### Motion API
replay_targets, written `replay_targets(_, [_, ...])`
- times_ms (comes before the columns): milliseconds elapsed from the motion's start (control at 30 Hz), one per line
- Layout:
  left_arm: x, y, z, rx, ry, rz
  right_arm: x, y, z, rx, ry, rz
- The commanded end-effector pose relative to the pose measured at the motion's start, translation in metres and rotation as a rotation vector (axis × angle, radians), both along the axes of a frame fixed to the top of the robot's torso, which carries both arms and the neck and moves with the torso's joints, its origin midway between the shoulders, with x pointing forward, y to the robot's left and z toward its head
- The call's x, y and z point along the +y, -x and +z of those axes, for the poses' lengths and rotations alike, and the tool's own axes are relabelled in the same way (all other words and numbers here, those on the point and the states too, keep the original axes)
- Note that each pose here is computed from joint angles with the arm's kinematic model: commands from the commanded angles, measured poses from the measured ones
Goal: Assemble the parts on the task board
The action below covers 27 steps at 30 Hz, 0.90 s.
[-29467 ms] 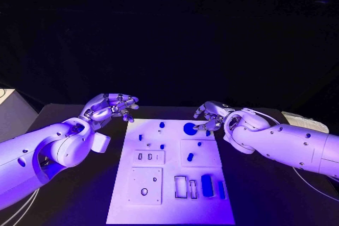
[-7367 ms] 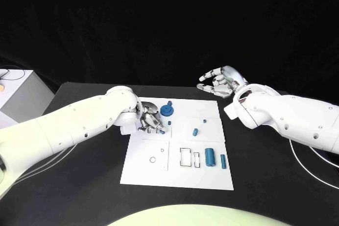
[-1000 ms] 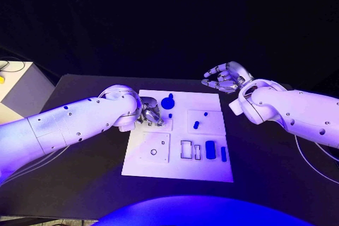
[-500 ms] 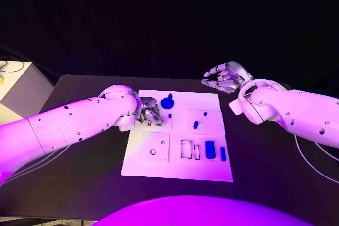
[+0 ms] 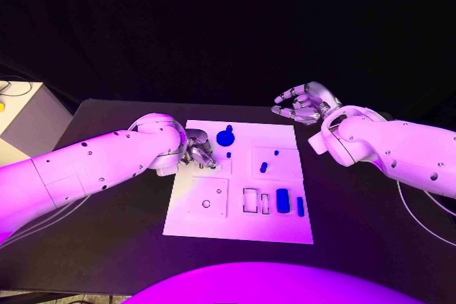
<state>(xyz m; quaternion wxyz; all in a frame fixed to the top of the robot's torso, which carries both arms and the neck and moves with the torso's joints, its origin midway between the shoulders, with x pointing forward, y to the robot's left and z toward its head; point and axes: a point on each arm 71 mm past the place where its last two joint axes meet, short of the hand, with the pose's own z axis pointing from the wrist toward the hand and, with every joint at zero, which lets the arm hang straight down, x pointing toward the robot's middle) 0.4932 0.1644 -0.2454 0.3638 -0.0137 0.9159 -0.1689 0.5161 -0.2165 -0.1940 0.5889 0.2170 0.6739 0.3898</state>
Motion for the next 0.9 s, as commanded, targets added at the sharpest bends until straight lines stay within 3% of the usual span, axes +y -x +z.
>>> replay_targets(33, [0.0013,0.0035,-0.0049,0.023,-0.025,-0.016,0.0009,0.0006,0.0003,-0.005,0.004,0.013])
replay_targets(900, [-0.004,0.0038,-0.0044,0.032,0.02,0.004,0.0011,0.0006,0.0002,-0.005,0.004,0.014])
